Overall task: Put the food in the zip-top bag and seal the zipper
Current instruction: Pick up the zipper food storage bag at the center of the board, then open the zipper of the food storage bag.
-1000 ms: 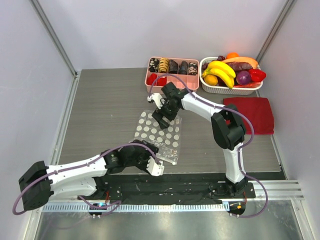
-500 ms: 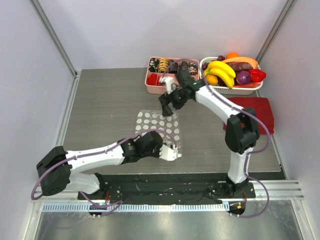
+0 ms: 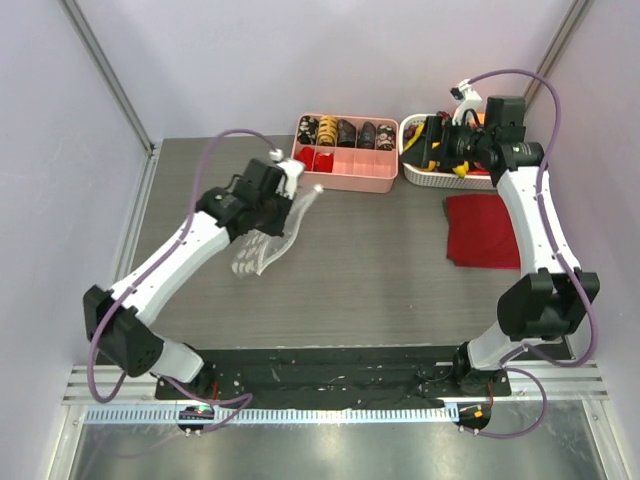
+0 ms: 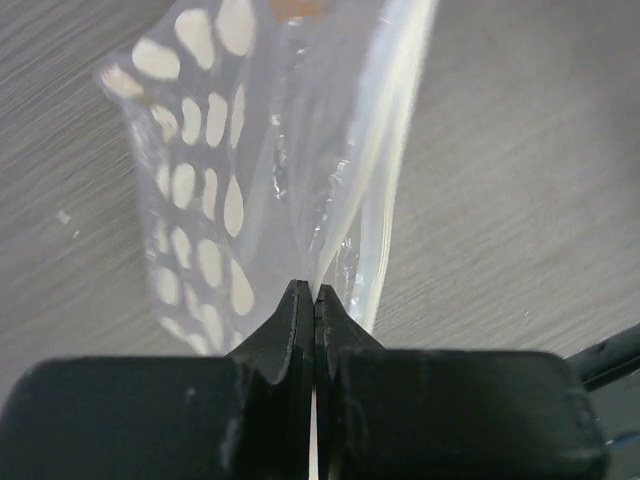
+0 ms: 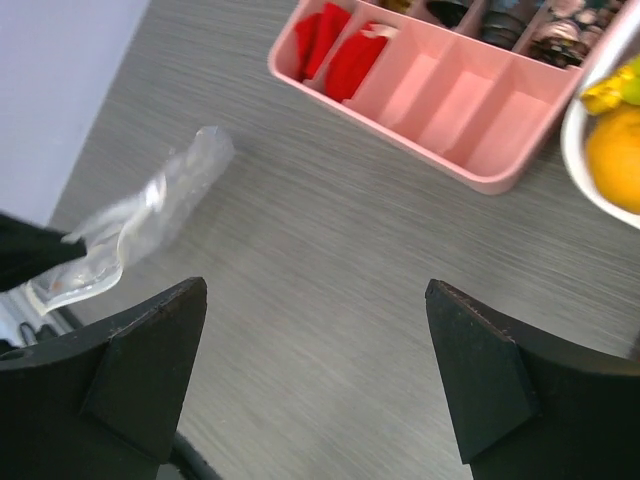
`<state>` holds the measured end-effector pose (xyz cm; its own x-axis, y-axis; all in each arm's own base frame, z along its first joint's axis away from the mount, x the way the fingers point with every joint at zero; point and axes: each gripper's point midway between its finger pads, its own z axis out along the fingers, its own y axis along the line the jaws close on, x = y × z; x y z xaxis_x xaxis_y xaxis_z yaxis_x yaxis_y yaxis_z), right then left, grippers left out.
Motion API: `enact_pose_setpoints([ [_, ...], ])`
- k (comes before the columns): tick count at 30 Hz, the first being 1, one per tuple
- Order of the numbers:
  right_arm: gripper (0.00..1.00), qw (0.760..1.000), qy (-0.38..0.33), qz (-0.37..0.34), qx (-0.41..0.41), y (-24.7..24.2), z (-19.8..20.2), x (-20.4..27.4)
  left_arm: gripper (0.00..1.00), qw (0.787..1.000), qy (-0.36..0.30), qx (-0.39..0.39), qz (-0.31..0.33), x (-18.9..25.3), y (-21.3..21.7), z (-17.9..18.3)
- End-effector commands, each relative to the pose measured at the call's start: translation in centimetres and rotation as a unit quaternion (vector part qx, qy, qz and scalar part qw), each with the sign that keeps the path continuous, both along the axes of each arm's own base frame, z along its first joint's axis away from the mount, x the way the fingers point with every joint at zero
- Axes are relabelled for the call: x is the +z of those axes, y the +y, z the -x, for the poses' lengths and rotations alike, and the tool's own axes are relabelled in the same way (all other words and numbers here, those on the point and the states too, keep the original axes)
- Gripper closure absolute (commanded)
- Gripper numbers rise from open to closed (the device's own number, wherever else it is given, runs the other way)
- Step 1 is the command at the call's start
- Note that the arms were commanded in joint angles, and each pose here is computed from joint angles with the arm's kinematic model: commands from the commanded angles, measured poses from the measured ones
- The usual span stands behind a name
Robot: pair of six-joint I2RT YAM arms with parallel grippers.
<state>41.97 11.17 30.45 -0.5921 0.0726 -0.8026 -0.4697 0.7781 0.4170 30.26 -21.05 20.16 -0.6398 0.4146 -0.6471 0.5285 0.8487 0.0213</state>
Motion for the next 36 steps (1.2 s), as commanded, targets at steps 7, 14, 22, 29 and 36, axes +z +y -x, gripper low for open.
enact_pose_setpoints([
  [7, 0.08, 0.988, 0.029, -0.139, 0.057, 4.9, 5.9, 2.8, 1.00, 0.968, 0.060, 0.154, 0.189, 7.3, -0.6, 2.6],
  [14, 0.11, 0.977, 0.051, -0.160, 0.131, 11.6, 9.2, 1.2, 1.00, 0.948, 0.109, 0.165, 0.251, 7.0, -5.1, -0.3],
  [22, 0.17, 0.981, 0.063, -0.113, 0.148, 15.9, 8.5, -1.8, 1.00, 0.926, 0.130, 0.170, 0.312, 5.6, -8.2, -2.3],
  [29, 0.29, 0.983, 0.094, -0.079, 0.135, 16.3, 7.2, -5.5, 1.00, 0.907, 0.149, 0.182, 0.349, 4.9, -7.8, -2.9],
  [36, 0.61, 0.986, 0.096, -0.022, 0.135, 15.8, 7.3, -8.7, 1.00, 0.894, 0.161, 0.181, 0.376, 5.2, -6.6, -3.3],
])
